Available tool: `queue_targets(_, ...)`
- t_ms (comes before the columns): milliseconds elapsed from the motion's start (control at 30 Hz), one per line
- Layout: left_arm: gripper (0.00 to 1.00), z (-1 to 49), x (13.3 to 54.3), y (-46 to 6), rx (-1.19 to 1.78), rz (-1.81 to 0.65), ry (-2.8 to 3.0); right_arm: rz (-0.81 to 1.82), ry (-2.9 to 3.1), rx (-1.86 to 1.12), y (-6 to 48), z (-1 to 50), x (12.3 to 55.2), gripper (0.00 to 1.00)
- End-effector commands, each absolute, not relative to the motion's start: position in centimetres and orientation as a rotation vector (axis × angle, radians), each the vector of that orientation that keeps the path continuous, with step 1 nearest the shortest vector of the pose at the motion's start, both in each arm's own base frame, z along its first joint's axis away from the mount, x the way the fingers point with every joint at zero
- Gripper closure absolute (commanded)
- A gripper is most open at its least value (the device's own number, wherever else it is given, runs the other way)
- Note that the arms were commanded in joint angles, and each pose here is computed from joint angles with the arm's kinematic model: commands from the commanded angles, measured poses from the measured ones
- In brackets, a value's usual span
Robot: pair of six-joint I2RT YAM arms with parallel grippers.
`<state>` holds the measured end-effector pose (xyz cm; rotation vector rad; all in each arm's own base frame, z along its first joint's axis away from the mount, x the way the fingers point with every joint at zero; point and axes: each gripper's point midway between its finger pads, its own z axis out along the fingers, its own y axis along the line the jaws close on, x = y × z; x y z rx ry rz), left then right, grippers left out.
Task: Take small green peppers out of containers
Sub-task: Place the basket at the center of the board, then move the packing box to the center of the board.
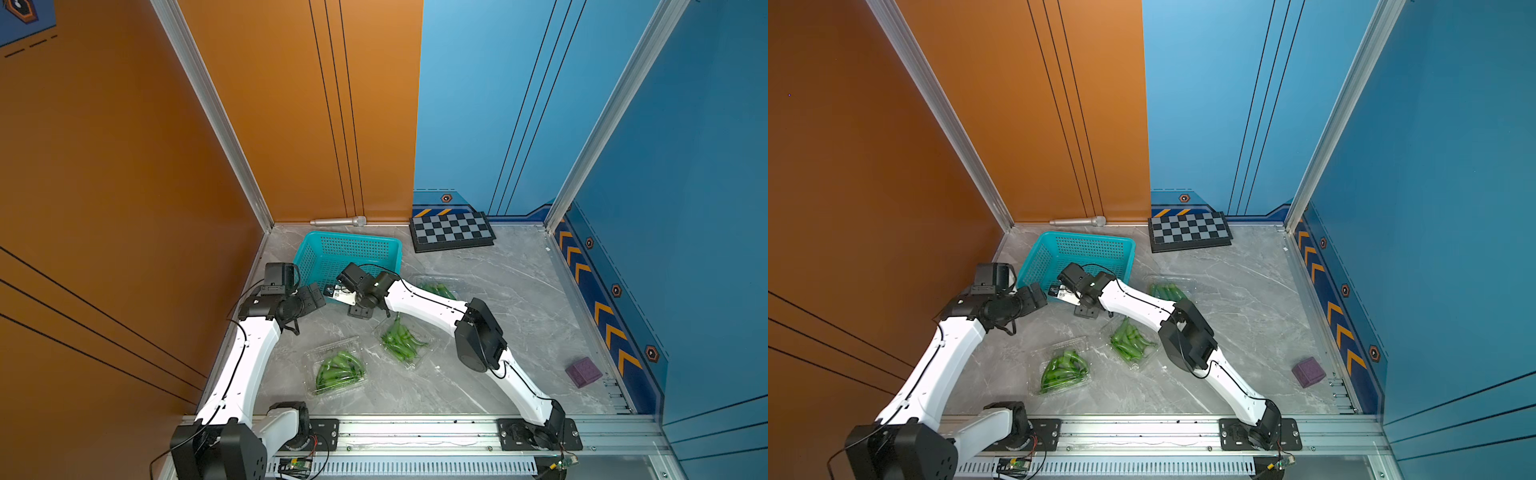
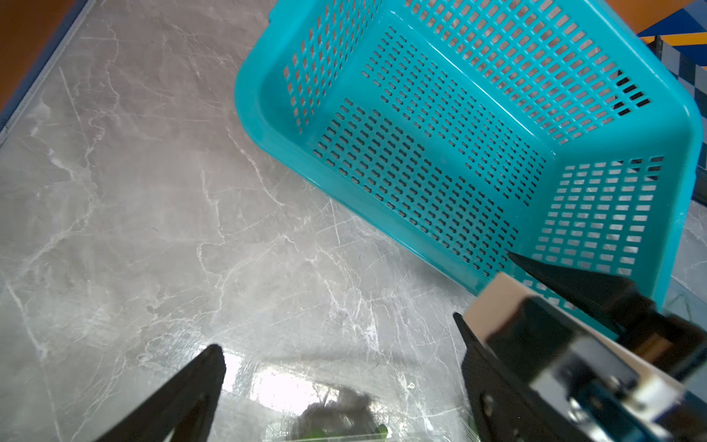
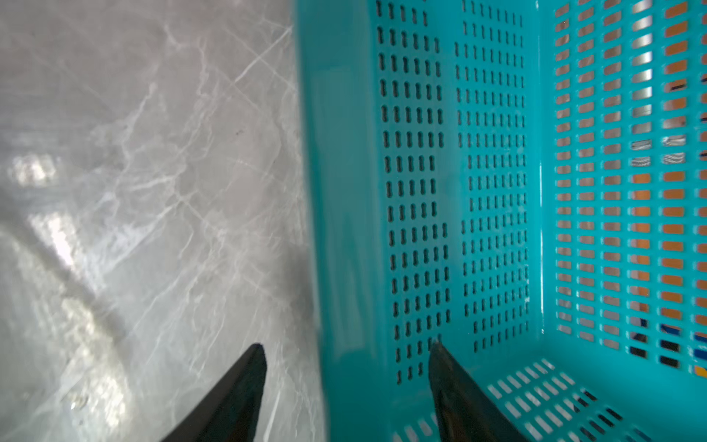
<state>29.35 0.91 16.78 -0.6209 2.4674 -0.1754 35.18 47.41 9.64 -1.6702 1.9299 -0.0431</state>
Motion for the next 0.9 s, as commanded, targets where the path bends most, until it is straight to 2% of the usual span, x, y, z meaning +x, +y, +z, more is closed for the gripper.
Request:
queue_targets(0, 0.01, 18.0, 29.4, 0.8, -0.579, -0.146, 2.448, -0.001, 1.824, -1.435, 46.4, 19.5, 36.5, 0.26)
queue_targets(200, 0.01, 19.2, 30.4, -1.8, -0.477, -0.191, 2.450, -0.021, 1.822, -1.242, 41.2, 25.4, 36.3, 0.23)
queue_targets(300, 0.01, 20.8, 31.3, -5.8, -0.313, -0.249, 2.456, 0.037, 1.908, -1.010, 36.0, 27.2, 36.7, 0.23)
queue_targets(400, 0.01, 21.8, 31.8, -11.3, -0.125, -0.378, 2.487, 0.219, 2.010, -0.683, 30.0, 28.7, 36.6, 0.23)
queue_targets(600, 0.01, 22.2, 33.4, -20.3, 0.153, -0.505, 2.531, 0.424, 2.156, -0.216, 19.6, 25.0, 34.0, 0.20)
queue_targets(700, 0.01, 22.2, 34.0, -25.2, 0.288, -0.599, 2.548, 0.495, 2.187, -0.040, 16.0, 23.0, 33.2, 0.19)
queue_targets(867, 0.01, 20.3, 35.2, -30.1, 0.360, -0.759, 2.602, 0.643, 2.207, 0.200, 12.5, 20.2, 33.7, 0.19)
